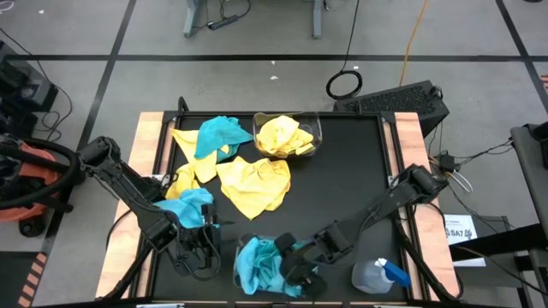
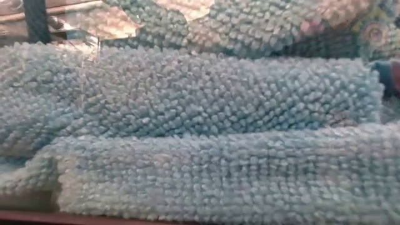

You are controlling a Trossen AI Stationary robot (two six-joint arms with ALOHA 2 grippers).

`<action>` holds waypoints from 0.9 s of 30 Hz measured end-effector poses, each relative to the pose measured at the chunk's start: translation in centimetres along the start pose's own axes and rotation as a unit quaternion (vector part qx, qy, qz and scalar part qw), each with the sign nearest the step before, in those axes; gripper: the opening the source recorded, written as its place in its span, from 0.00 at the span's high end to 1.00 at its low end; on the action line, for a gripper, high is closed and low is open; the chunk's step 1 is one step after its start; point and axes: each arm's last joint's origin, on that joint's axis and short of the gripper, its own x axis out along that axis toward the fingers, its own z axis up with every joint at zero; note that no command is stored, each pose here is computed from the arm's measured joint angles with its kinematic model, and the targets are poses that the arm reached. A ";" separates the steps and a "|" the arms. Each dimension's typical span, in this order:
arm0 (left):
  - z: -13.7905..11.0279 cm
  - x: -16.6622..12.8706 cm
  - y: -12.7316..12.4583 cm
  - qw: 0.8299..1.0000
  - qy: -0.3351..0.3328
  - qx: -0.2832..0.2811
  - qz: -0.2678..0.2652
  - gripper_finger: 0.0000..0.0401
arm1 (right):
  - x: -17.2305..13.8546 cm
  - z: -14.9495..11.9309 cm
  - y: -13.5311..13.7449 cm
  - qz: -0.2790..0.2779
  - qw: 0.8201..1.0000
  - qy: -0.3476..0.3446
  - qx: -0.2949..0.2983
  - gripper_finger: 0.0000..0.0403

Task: Sort microfiber towel by color & place in baskets
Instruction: Put the blue towel into the bottom transparent bin

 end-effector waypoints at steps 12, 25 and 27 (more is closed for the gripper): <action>0.0 0.0 0.0 1.000 0.000 0.010 0.000 0.42 | -3.6 1.0 0.4 -0.034 0.999 -0.036 -0.007 0.45; 0.0 0.0 0.0 1.000 0.000 0.013 0.000 0.42 | -0.8 0.2 0.5 0.008 1.000 -0.008 -0.028 0.96; 0.0 0.0 0.0 1.000 0.000 0.013 0.000 0.42 | 0.6 -0.3 0.2 0.008 1.000 0.011 -0.024 0.99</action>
